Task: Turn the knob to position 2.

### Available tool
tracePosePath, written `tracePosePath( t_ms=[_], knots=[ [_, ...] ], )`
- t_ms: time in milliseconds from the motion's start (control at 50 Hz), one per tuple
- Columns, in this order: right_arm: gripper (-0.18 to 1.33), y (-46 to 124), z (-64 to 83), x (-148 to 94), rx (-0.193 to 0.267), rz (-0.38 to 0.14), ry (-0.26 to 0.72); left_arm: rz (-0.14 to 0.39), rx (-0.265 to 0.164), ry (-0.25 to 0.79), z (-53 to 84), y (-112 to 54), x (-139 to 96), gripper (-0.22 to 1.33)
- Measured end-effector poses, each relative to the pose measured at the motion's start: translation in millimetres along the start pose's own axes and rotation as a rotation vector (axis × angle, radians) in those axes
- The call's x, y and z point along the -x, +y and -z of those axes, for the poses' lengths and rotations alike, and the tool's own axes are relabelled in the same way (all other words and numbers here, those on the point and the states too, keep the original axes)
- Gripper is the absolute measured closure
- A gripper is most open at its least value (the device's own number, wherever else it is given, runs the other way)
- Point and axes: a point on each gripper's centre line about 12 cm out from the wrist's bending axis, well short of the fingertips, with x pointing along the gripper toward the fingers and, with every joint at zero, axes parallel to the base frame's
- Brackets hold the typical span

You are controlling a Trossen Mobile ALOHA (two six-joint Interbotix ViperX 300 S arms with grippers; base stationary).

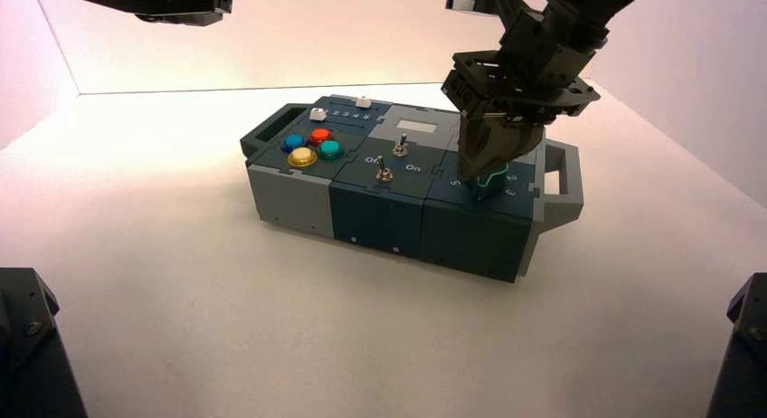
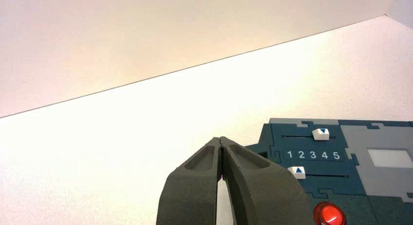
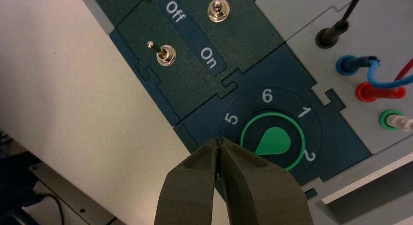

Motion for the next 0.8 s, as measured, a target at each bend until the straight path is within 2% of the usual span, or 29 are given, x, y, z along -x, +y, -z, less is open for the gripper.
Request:
tracePosePath(
  t_ms=[540,800],
  knots=[
    [1.29,-0.8,12.1,2,-0.004,-0.003,0.022,0.0,0.0,0.0,0.0,0.0,0,1.28],
    [1.29,-0.4,13.3,5,-0.001,-0.005,0.016,0.0,0.0,0.0,0.0,0.0,0,1.28]
  ],
)
